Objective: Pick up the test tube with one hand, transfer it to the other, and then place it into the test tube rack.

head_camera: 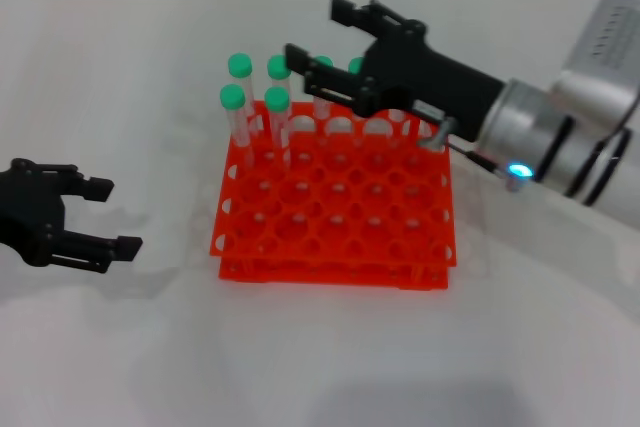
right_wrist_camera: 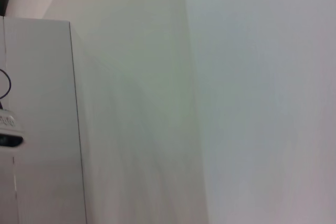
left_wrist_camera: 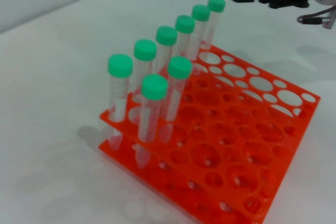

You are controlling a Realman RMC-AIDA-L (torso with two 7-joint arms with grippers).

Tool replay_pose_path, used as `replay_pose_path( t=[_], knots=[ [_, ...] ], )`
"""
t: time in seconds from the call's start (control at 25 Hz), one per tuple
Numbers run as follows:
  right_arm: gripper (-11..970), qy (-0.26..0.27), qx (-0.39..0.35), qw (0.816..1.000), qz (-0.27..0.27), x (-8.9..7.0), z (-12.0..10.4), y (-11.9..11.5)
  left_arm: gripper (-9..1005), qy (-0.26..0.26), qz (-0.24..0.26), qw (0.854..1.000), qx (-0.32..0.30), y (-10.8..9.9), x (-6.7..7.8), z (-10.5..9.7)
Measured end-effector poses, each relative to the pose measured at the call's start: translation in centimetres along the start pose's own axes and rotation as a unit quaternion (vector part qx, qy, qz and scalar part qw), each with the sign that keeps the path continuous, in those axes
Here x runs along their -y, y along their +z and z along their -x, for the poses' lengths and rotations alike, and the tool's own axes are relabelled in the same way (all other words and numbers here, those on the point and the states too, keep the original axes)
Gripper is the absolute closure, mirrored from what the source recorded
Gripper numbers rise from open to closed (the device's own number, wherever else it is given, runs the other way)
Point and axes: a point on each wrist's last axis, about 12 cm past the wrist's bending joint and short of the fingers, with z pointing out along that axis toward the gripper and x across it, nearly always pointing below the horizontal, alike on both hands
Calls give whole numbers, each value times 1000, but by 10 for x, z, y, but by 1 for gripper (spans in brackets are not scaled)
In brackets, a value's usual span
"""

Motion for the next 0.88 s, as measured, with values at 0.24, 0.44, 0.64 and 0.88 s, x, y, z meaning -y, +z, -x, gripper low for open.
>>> replay_pose_path(
  t=[0.24, 0.44, 0.64, 0.88],
  knots=[
    [156, 20, -57, 998, 28, 21, 3, -27, 108, -1, 9, 1000, 19, -6, 0, -4],
    [167, 32, -106, 992, 52, 37, 13, -61, 108, 3, 6, 999, 46, -6, 2, -4],
    [174, 14, -160, 986, 53, 52, 30, -96, 108, 3, 0, 997, 78, -6, 6, -7],
    [176, -11, -216, 975, 55, 59, 45, -122, 108, -1, -14, 995, 99, -3, 8, -8]
  ],
)
